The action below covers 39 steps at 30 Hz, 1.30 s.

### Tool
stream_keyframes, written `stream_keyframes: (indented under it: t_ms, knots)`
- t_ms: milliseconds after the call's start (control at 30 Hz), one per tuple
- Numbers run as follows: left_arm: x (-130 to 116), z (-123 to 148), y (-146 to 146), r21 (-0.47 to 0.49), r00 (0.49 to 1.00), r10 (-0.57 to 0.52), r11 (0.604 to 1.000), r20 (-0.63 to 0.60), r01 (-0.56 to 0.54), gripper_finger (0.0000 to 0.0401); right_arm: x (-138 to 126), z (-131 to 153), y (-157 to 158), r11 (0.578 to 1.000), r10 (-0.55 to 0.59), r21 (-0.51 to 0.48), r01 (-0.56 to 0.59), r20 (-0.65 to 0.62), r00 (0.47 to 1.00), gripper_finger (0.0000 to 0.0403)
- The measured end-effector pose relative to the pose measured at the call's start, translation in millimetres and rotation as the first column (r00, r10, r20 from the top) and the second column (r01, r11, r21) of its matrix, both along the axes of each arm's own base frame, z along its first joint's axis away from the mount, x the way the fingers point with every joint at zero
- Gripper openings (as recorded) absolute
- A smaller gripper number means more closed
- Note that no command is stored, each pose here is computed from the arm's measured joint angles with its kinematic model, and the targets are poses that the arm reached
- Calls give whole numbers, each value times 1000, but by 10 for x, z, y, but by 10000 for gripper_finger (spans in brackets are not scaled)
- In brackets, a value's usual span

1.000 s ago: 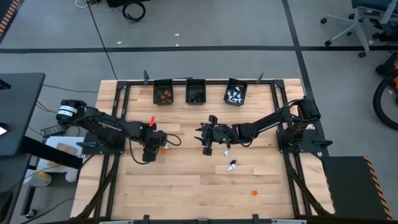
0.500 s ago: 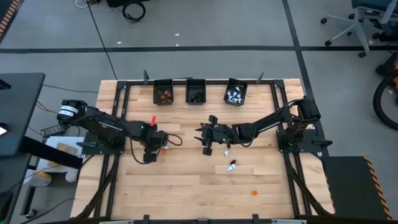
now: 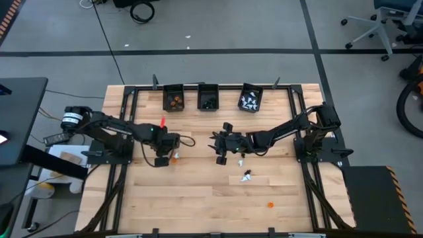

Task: Sort Halloween decoration
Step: Put the orange pumpkin toy into the left black basket

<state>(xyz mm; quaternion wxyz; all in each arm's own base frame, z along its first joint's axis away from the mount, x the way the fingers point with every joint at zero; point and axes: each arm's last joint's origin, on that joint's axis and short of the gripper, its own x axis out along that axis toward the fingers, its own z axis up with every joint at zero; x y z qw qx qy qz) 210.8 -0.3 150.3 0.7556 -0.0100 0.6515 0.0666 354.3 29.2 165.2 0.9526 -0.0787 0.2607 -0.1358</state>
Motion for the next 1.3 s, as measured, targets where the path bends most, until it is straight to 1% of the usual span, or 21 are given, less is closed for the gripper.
stream_keyframes:
  t_ms: [233, 433, 600, 767, 1067, 1200, 1300]
  knots:
    - [27, 46, 186, 14, 1000, 19, 1000, 11, -19, 59, -8, -11, -6, 1000, -16, -12, 16, -13, 1000, 166]
    - [77, 126, 295, 13, 999, 6, 1000, 32, -6, 59, -15, -21, -7, 1000, -19, -7, 19, -24, 1000, 166]
    - [96, 144, 340, 15, 999, 13, 1000, 51, -14, 61, -25, -37, -8, 1000, -26, 3, 26, -39, 999, 166]
    - [98, 145, 345, 17, 999, -4, 1000, 52, 3, 61, -25, -37, -7, 1000, -26, 7, 26, -38, 999, 166]
    - [141, 102, 353, 30, 992, -16, 999, 125, 12, 62, -24, -39, -2, 999, -16, 30, 18, -36, 999, 166]
    - [163, 110, 396, 55, 988, 0, 998, 152, -9, 62, -25, -40, -2, 999, -16, 30, 18, -38, 999, 166]
    - [173, 118, 443, 96, 986, 5, 995, 164, -21, 62, -26, -41, -2, 999, -17, 30, 18, -39, 999, 166]
